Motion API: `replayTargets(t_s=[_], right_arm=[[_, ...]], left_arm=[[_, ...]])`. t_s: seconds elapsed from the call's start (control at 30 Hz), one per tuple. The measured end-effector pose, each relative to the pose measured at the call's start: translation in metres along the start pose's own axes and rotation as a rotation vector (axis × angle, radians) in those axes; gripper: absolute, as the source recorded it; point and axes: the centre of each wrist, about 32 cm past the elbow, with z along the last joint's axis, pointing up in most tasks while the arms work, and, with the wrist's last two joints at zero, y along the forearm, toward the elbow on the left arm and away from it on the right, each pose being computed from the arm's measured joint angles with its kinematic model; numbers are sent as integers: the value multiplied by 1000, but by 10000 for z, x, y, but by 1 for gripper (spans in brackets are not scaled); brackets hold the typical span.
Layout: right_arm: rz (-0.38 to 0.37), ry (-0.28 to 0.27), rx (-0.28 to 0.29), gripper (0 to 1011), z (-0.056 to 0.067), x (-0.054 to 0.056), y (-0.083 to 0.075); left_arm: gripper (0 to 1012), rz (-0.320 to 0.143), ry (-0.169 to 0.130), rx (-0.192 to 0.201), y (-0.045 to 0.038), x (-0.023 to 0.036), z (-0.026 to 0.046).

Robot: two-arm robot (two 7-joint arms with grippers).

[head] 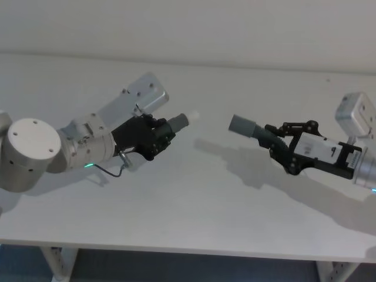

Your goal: Use both hands to pick up one end of the pipe from the table, align the ends, and insert them.

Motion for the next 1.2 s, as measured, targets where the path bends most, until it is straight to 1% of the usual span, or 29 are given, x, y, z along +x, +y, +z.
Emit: replayTargets(t_s=[0.17,0.2,0.33,0.43,0.47,0.53,0.57,0.63,0.83,0.87,1.03,1.2], right_arm=[[48,-25,10,252,-2,58,-60],[53,-29,11,252,-2,66,-71],[65,-40,12,252,0,83,-107],[69,-47,16,252,5,84,-128],[70,-50,17,252,7,83,-137],[71,-54,18,252,12,81,-151],[71,-56,18,252,13,80,-157],[71,-59,18,252,18,79,-168],[68,-65,19,252,29,76,-190],[68,-65,19,252,29,76,-190],[65,-69,18,252,33,78,-202],[66,-72,15,252,33,77,-203]], left_arm=[[331,-32,-15,-25,20,41,-3],[331,-44,-20,-35,26,54,-2],[331,-67,-28,-52,35,76,3],[331,-93,-37,-68,42,92,11],[331,-93,-37,-68,42,92,11],[331,-115,-44,-79,45,101,20],[331,-115,-44,-79,45,101,20],[331,-136,-49,-87,45,106,27],[331,-172,-58,-102,44,110,49],[331,-172,-58,-102,44,110,49],[331,-202,-66,-113,38,113,73],[331,-215,-70,-120,35,119,90]])
